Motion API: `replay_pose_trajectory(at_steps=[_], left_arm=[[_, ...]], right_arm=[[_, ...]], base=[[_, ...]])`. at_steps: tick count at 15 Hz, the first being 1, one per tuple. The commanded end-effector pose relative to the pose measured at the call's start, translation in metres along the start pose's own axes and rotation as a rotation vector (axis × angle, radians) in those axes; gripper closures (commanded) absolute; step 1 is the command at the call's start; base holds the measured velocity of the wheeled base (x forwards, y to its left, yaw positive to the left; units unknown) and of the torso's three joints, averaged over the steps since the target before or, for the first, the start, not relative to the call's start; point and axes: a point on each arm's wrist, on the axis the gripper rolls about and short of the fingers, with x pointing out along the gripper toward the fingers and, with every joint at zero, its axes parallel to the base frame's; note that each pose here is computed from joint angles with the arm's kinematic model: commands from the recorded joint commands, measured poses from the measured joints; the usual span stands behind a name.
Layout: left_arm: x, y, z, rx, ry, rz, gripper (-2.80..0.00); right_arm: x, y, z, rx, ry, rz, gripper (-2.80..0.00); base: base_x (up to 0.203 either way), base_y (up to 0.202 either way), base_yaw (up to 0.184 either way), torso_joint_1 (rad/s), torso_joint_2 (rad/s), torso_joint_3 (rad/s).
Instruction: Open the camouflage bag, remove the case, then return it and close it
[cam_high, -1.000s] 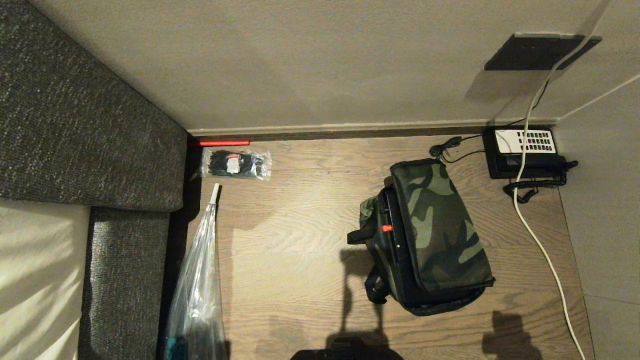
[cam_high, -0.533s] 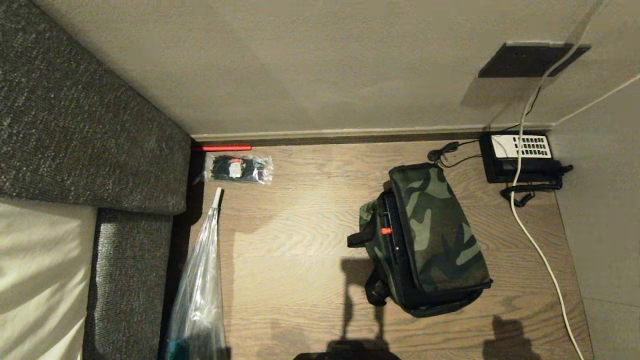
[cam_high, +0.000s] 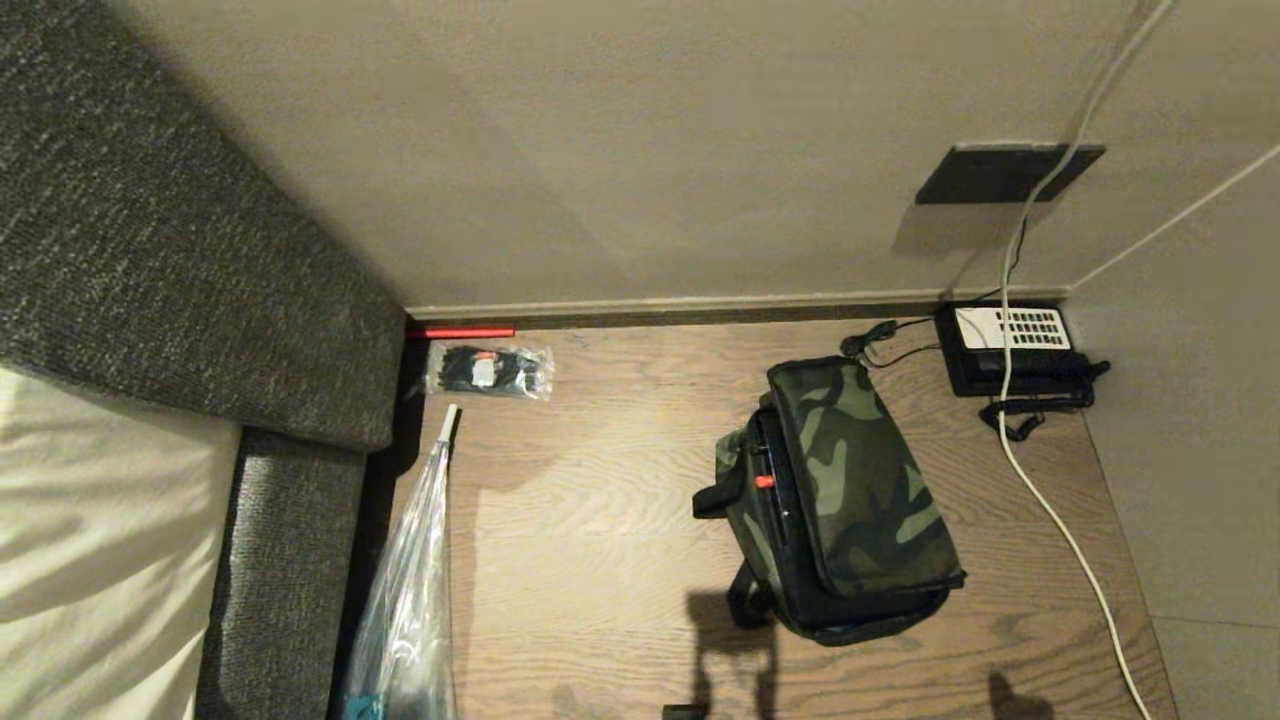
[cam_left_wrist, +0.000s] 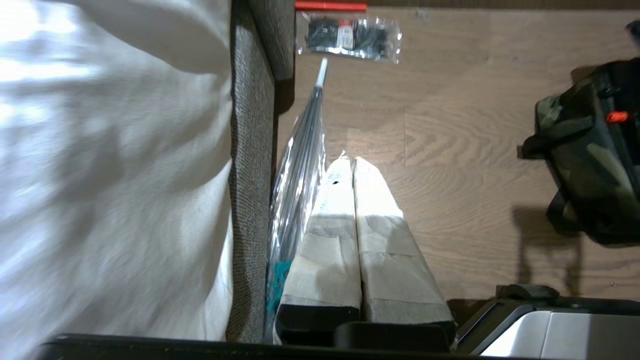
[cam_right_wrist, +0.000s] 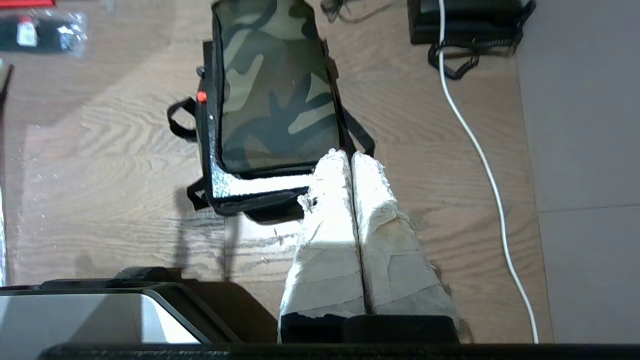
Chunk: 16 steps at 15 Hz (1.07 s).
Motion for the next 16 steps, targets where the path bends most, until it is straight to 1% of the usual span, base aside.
replay_pose_trajectory(at_steps=[1, 16], left_arm=[[-0.0001, 0.0, -0.0001, -0.001, -0.001, 0.001, 0.0], [-0.0001, 0.0, -0.0001, -0.009, -0.001, 0.001, 0.0]], right_arm=[[-0.0014, 0.0, -0.0004, 0.0, -0.019, 0.001, 0.0], [-0.0013, 0.0, -0.0008, 0.0, -0.018, -0.001, 0.0]], base=[[0.0, 0.0, 0.0, 0.002, 0.0, 0.197], [0.0, 0.0, 0.0, 0.001, 0.0, 0.199]])
